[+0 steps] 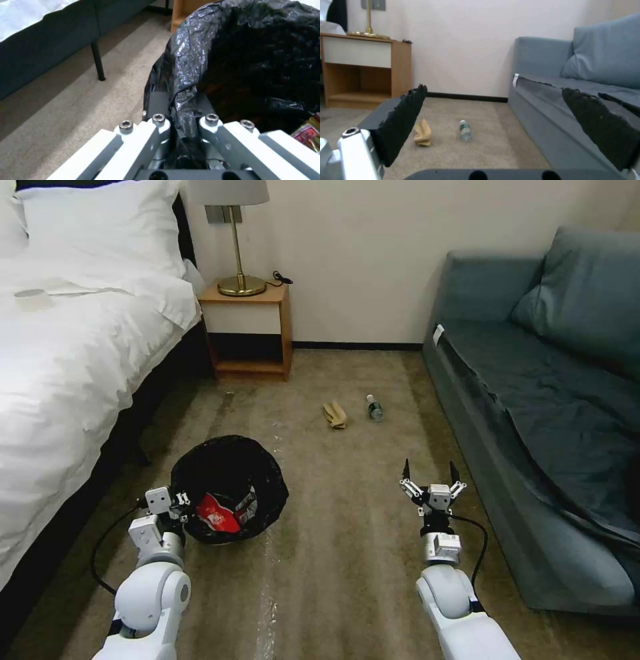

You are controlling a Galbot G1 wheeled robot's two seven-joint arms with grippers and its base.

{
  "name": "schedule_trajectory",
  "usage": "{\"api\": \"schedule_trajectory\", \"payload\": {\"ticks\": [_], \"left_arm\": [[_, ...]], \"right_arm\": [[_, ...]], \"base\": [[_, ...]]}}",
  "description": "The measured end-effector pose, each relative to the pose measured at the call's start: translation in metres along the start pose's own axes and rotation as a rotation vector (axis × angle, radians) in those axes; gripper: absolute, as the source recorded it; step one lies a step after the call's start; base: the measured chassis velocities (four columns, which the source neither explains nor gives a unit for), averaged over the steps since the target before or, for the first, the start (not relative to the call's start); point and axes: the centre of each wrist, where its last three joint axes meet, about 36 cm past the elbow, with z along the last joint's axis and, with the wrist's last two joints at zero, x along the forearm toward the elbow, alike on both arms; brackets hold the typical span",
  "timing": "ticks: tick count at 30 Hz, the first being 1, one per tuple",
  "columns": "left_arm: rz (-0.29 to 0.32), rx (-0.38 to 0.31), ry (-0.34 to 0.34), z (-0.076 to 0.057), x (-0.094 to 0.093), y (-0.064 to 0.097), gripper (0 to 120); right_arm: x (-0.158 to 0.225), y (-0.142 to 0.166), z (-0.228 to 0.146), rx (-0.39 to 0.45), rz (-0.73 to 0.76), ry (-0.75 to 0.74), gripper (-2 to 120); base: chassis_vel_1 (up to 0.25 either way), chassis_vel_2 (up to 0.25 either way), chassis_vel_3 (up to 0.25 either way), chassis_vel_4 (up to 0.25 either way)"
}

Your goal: Pick up the trash bin, then pick up the garbage on the floor and place it into the trash bin.

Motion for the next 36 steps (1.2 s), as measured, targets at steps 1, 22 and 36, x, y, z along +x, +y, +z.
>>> {"api": "schedule_trajectory", "payload": {"ticks": [1, 22, 36], "left_arm": [[0.0, 0.001, -0.001, 0.0, 0.0008, -0.0005, 4], [0.005, -0.004, -0.012, -0.0025, 0.0053, -0.0058, 4], [0.003, -0.006, -0.008, -0.0012, 0.0066, -0.0043, 4]], "right_arm": [[0.0012, -0.0003, 0.0006, -0.002, -0.004, 0.0, 100], [0.0014, -0.0007, 0.0002, -0.012, -0.018, -0.017, 100], [0.0035, 0.0009, 0.0026, -0.013, -0.023, -0.014, 100]], "base": [[0.0, 0.0, 0.0, 0.0], [-0.055, 0.057, 0.059, -0.059], [-0.082, 0.078, 0.092, -0.085]]}}
